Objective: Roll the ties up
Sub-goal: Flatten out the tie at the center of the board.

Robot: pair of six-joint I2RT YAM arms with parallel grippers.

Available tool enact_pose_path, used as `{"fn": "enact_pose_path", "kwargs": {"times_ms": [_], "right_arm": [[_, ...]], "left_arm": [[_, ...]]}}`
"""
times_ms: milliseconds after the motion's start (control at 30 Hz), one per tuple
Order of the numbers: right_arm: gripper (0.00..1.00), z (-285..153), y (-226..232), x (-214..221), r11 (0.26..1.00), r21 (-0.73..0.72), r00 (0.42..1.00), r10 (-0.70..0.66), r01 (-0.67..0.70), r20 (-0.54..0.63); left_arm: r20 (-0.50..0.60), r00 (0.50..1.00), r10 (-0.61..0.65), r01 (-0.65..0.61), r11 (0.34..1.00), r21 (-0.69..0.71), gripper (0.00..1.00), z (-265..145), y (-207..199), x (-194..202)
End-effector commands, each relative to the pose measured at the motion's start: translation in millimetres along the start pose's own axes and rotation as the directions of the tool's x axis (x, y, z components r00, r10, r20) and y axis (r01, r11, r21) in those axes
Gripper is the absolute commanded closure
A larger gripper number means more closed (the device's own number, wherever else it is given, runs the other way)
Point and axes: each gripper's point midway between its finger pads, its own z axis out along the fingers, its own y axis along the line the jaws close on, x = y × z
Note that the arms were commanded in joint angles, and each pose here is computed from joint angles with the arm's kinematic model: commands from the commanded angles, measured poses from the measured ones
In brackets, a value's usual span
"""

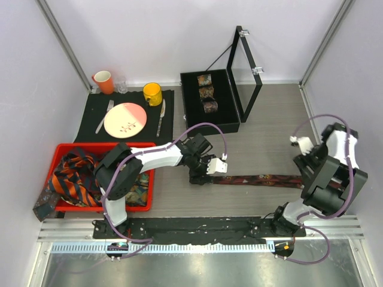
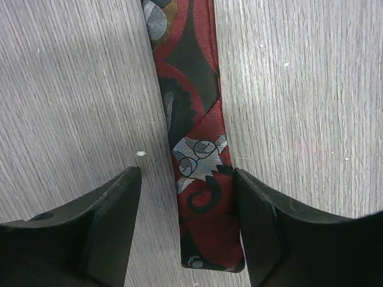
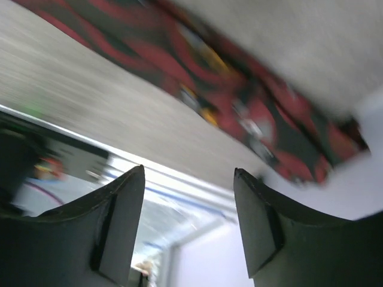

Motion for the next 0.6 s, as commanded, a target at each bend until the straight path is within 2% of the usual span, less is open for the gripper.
{"fn": "enact_pose_path", "kwargs": {"times_ms": [0, 167, 367, 567], "right_arm": [[0.31, -16, -57, 53, 0.968, 0.156, 0.968, -0.165, 0.196, -0.19], [0.3, 11, -71, 63, 0.966, 0.165, 0.96, -0.16, 0.201, -0.229], [0.3, 47, -92, 61, 0.959, 0.18, 0.952, -0.168, 0.218, -0.257], [0.37, 59, -115, 38, 0.941, 0.249, 0.957, -0.171, 0.229, -0.234]], "left_arm": [[0.017, 0.999, 0.032, -0.032, 0.999, -0.005, 0.32, 1, 5, -9], [-0.007, 1.0, 0.011, -0.011, 1.0, 0.01, 0.34, 4, 5, -6], [-0.052, 0.999, -0.007, 0.008, 1.0, 0.014, 0.49, 3, 3, 9], [-0.071, 0.996, -0.054, 0.055, 0.998, 0.005, 0.58, -3, 5, 24]]}}
